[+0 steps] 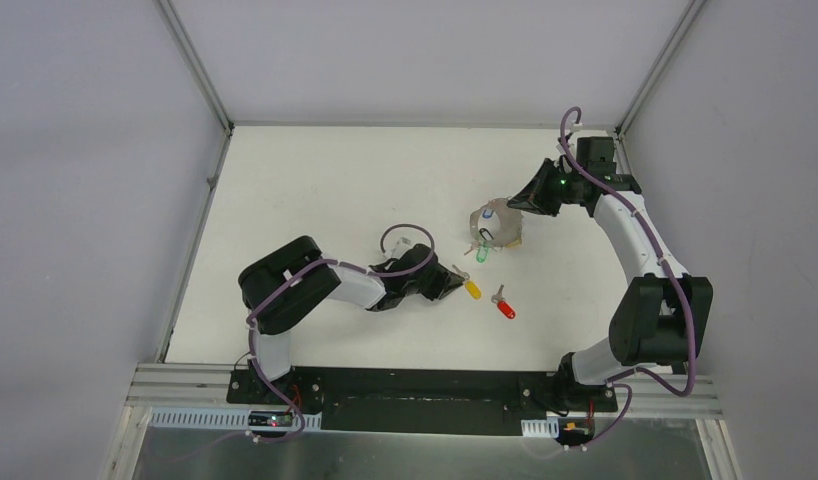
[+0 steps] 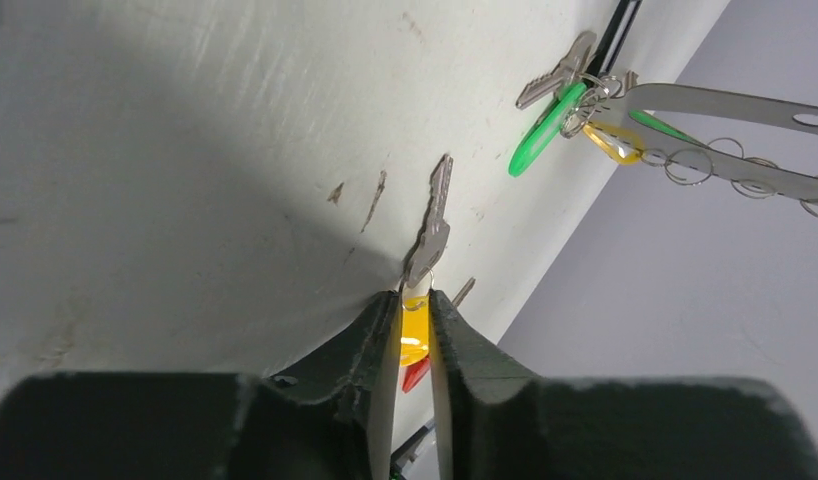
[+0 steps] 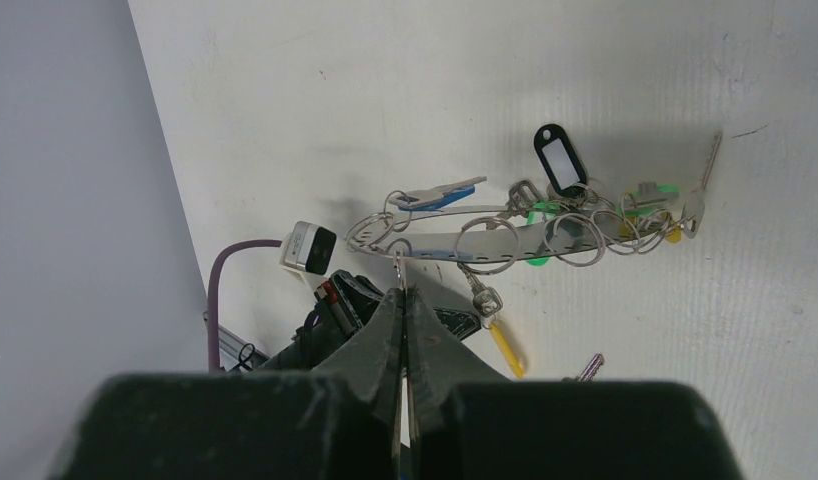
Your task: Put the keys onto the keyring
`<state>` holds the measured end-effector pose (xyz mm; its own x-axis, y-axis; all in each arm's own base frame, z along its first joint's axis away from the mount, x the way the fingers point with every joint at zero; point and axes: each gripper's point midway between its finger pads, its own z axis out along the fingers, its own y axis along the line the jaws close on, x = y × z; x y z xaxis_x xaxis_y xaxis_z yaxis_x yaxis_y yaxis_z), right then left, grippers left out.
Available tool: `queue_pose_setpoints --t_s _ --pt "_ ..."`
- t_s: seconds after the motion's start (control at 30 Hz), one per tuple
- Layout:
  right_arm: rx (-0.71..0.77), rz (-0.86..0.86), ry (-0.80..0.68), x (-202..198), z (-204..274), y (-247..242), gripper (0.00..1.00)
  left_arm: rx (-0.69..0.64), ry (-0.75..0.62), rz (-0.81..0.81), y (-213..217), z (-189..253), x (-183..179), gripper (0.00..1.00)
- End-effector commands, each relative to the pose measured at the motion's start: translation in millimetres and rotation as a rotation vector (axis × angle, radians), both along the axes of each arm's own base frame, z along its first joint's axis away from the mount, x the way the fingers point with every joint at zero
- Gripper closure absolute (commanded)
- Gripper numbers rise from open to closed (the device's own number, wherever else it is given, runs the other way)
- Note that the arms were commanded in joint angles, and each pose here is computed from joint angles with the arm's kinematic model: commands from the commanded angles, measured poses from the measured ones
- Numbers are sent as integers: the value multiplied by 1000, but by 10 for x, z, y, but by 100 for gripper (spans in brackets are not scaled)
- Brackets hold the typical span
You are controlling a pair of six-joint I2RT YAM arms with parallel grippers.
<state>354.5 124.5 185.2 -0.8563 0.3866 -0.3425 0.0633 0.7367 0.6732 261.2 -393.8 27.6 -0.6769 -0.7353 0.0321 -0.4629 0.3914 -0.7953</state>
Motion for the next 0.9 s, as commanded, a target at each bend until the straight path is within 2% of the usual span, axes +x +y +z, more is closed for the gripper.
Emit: queue_pose_setpoints --t_s 0.0,0.17,0.37,0.5,0.6,0.7,0.77,0.87 --pt "19 1 -32 84 114 12 100 202 41 18 385 -413 -23 77" --pt "26 4 -29 92 111 23 100 184 18 -52 214 -372 31 65" --pt "33 7 -24 93 109 36 100 161 -6 -79 85 -321 89 67" --pt "39 11 -21 90 108 46 100 209 -49 -108 108 -257 118 65" --pt "43 11 -19 93 110 48 100 317 -109 -203 117 -185 139 62" --pt "43 9 -17 93 108 47 100 457 -154 -357 65 -58 146 54" --pt "43 8 -16 97 101 48 100 553 -148 -432 58 -5 140 46" --pt "49 9 -12 100 94 58 100 663 -125 -477 49 43 113 43"
